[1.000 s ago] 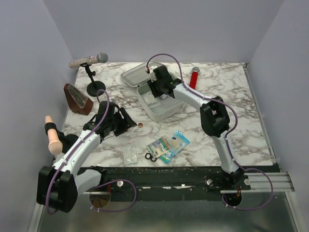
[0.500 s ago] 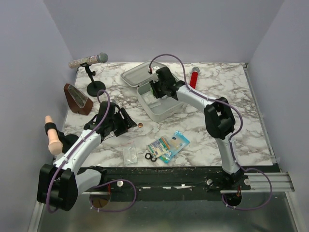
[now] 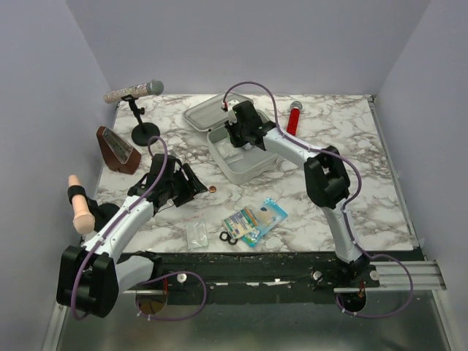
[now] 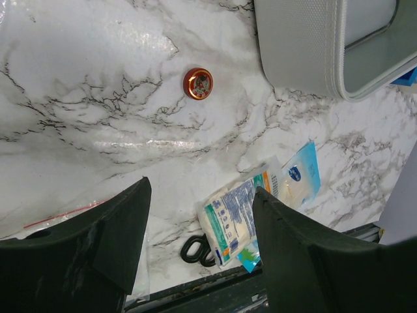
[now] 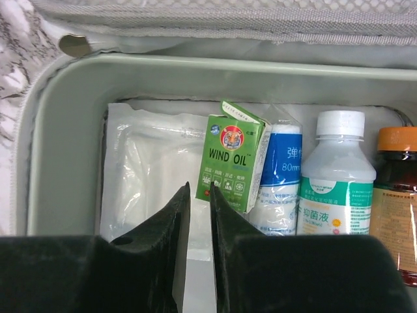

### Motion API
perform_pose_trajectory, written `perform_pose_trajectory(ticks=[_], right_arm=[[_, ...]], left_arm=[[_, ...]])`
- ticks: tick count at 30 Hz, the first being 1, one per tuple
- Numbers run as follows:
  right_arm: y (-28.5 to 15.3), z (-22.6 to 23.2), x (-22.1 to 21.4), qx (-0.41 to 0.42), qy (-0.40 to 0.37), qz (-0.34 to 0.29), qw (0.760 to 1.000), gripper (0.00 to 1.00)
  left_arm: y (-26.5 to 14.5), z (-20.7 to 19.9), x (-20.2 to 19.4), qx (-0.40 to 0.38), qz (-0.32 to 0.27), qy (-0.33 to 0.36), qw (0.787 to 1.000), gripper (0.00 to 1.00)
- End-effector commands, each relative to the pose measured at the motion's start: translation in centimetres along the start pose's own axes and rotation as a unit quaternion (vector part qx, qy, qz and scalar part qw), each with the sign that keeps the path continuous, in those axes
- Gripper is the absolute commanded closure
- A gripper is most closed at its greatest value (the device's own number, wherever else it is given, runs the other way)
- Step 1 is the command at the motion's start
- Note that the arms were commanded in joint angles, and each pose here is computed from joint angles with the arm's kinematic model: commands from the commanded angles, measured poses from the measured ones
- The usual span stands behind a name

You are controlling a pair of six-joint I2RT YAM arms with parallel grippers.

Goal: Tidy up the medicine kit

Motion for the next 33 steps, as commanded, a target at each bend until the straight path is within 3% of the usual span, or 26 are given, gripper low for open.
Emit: perform_pose_trajectory(ticks=[1, 10, 15, 22, 27, 33], right_arm=[[1.3, -1.2, -0.6, -0.043, 0.024, 0.018, 0.999, 0.74], [1.4, -2.8, 0.8, -0.066, 0.038, 0.004, 0.997, 0.74], [-0.5, -1.6, 2.5, -0.028, 0.037, -0.025, 0.999, 0.69], [-9.4, 1.9, 6.7, 0.027, 0.035, -0.140, 0.989, 0.36], [-15.3, 3.5, 5.6, 0.068, 0.064, -0.170, 0.981, 0.33], [-19.3, 5.0, -0.2, 0.068, 0.075, -0.151, 0.983, 0.33]], left_arm=[[0.4, 0.4, -0.3, 0.006, 0.003, 0.001, 1.000, 0.28], [0.6, 0.5, -0.2, 0.011, 0.004, -0.002, 1.000, 0.28], [0.3, 0.3, 0.2, 0.010, -0.005, -0.001, 1.000, 0.28], [0.7, 0.4, 0.9, 0.020, -0.020, 0.013, 1.000, 0.28], [2.5, -0.1, 1.2, 0.037, -0.018, 0.036, 0.998, 0.29], [4.9, -2.5, 2.2, 0.121, -0.008, 0.119, 0.985, 0.32]])
Point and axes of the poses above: each gripper's point midway between its finger pads, its own y axis out along the fingers, its own z axis along the line the jaws close on, x = y × z, the point moved 6 cm from there along -y, back along the fingers, and after that the axes turned 13 degrees about y, right-handed, at the moved point
